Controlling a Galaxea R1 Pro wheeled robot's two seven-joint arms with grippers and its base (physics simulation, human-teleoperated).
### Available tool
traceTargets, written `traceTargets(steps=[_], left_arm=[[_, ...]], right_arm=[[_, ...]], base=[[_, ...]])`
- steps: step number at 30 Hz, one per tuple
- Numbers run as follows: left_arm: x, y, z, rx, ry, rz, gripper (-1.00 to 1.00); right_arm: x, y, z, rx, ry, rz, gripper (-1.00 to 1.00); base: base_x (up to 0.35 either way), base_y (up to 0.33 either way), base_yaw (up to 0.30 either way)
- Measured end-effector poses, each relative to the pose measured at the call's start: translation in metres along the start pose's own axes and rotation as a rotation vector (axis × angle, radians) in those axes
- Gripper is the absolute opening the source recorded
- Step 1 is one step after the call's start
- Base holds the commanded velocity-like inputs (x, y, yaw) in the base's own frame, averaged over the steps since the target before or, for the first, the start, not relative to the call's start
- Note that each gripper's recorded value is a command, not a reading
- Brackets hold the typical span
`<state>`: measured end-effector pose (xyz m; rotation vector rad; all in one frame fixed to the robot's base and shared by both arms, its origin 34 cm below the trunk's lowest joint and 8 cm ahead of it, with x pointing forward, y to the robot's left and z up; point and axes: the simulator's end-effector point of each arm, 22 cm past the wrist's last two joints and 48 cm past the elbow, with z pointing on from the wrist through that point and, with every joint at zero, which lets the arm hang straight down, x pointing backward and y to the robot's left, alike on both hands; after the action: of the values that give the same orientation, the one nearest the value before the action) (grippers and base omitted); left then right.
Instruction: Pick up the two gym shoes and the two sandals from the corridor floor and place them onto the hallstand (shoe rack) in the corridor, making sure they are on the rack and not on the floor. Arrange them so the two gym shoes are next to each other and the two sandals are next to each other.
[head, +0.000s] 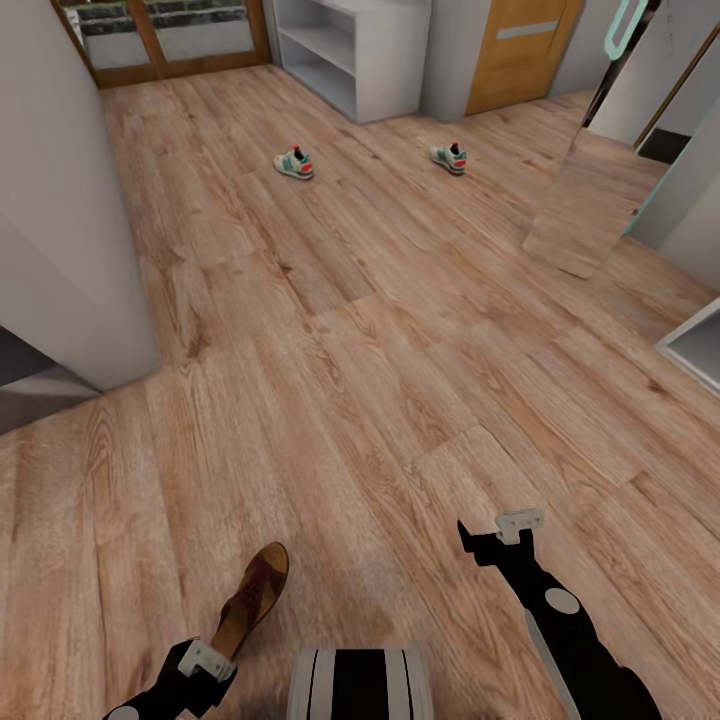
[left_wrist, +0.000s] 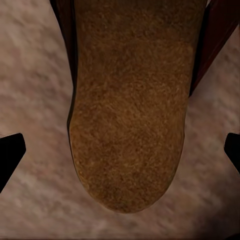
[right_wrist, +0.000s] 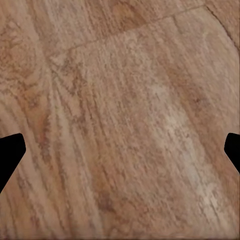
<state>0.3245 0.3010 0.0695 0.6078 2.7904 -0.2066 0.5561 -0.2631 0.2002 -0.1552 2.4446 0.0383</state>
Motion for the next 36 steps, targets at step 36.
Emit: traceTargets(steps=[36], left_arm=[[0.0022, 0.0009, 0.0014, -0.005, 0.003, -0.006, 1.0]], right_arm=[[0.0045, 0.0006, 0.0016, -0.001, 0.008, 0.001, 1.0]], base=[[0.0, 0.0, 0.0]])
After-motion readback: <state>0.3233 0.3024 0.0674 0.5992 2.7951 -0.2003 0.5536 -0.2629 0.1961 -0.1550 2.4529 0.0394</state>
